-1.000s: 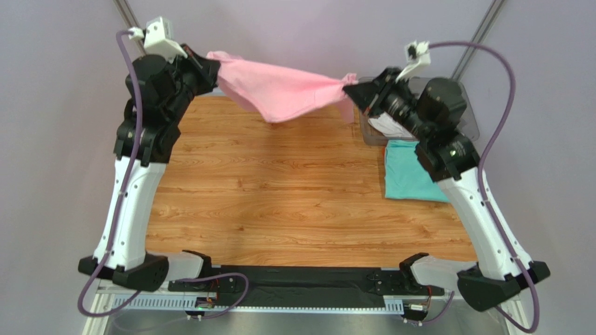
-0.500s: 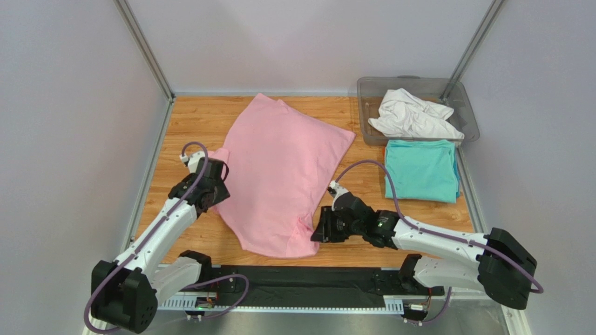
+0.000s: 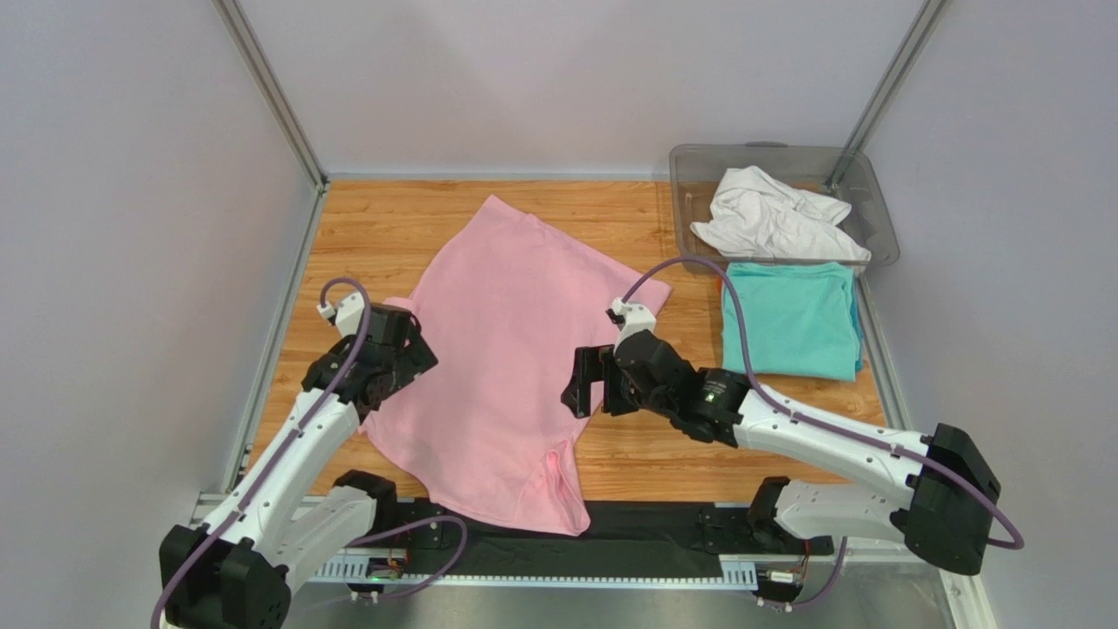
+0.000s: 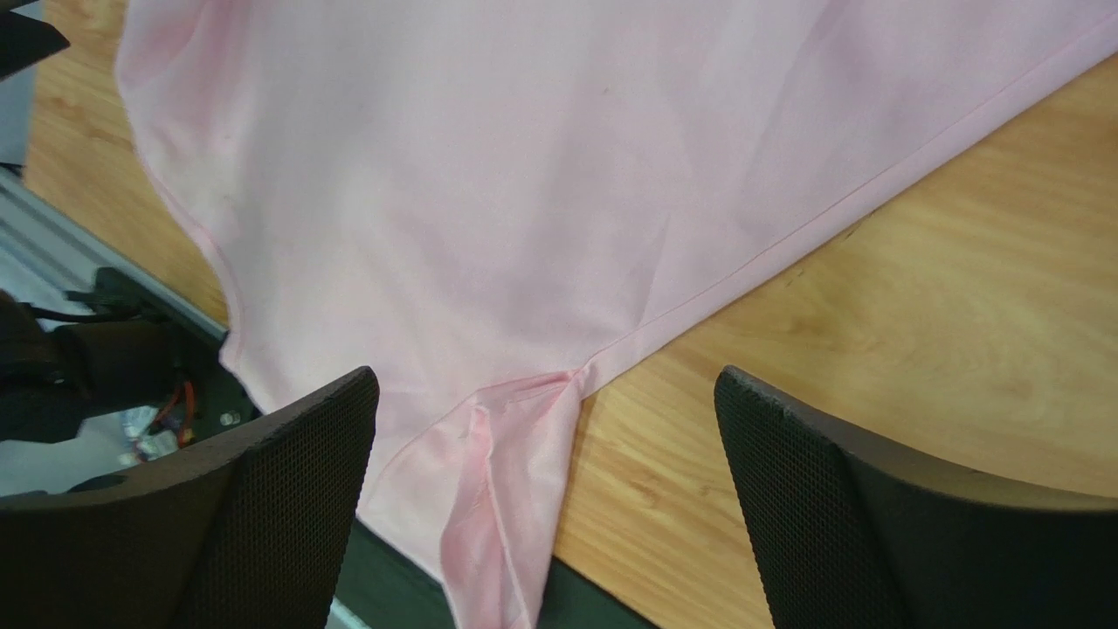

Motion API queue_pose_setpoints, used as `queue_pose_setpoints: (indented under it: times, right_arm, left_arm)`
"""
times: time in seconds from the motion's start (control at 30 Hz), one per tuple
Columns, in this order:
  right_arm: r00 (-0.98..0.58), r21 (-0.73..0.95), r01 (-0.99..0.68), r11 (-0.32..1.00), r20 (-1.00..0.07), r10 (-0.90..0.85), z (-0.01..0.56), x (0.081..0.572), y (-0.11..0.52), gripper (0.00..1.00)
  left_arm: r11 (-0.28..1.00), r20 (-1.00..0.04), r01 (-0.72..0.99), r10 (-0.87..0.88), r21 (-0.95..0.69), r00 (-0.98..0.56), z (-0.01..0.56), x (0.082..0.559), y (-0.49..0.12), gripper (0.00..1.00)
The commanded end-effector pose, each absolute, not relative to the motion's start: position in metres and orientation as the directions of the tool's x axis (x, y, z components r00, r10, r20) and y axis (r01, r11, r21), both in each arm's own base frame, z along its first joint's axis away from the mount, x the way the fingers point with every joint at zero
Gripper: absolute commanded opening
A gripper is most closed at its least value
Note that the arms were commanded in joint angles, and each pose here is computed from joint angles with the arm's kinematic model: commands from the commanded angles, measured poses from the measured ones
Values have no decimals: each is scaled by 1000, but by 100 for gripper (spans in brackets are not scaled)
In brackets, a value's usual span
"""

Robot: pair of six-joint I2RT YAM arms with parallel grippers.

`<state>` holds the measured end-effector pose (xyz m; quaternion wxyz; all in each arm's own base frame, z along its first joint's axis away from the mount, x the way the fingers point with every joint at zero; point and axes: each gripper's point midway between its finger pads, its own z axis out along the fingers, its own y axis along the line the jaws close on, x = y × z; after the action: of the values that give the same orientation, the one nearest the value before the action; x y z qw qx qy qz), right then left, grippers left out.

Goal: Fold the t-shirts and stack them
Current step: Flatten the tshirt out

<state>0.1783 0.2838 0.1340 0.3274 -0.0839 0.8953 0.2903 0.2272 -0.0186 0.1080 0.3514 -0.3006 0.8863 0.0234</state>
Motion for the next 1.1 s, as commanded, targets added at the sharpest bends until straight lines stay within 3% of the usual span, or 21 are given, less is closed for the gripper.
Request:
queue_pose_setpoints:
  times: [0.0,0.13,0.23,0.43,0.63,0.87,1.07]
  right_arm:
    - [-674,295,-405,865,-736,-65,142,206,281,100]
    - [-692,293,-384,876,-720,-63,143,224,294,100]
    - [-712,313,-472,824,-687,-147,133,217,321,100]
    - [-747,211,-538,816,-568,-346,80,188,337,100]
    - [-726,147,-590,794,-527,-442,58,153,344,100]
    - [-758,36,-558,829,-428,-492,25,128,312,100]
    - [-800,-29,-437,899,-443,-404,29,126,264,100]
  left_arm:
    - [840,-593,-494,-520,-226,-614,96,232,-37,100]
    - [858,-577,-417,-512,-300,-637,86,246,-58,100]
    - [865,-576,-415,-499,-282,-648,76,250,-58,100]
    - [877,-552,-411,-477,-248,-684,51,255,-60,100]
    - [881,-517,-436,-464,-185,-719,30,254,-57,100]
    - [881,-488,-452,-460,-142,-742,16,253,-55,100]
    - [878,-502,-461,-460,-131,-733,18,252,-51,100]
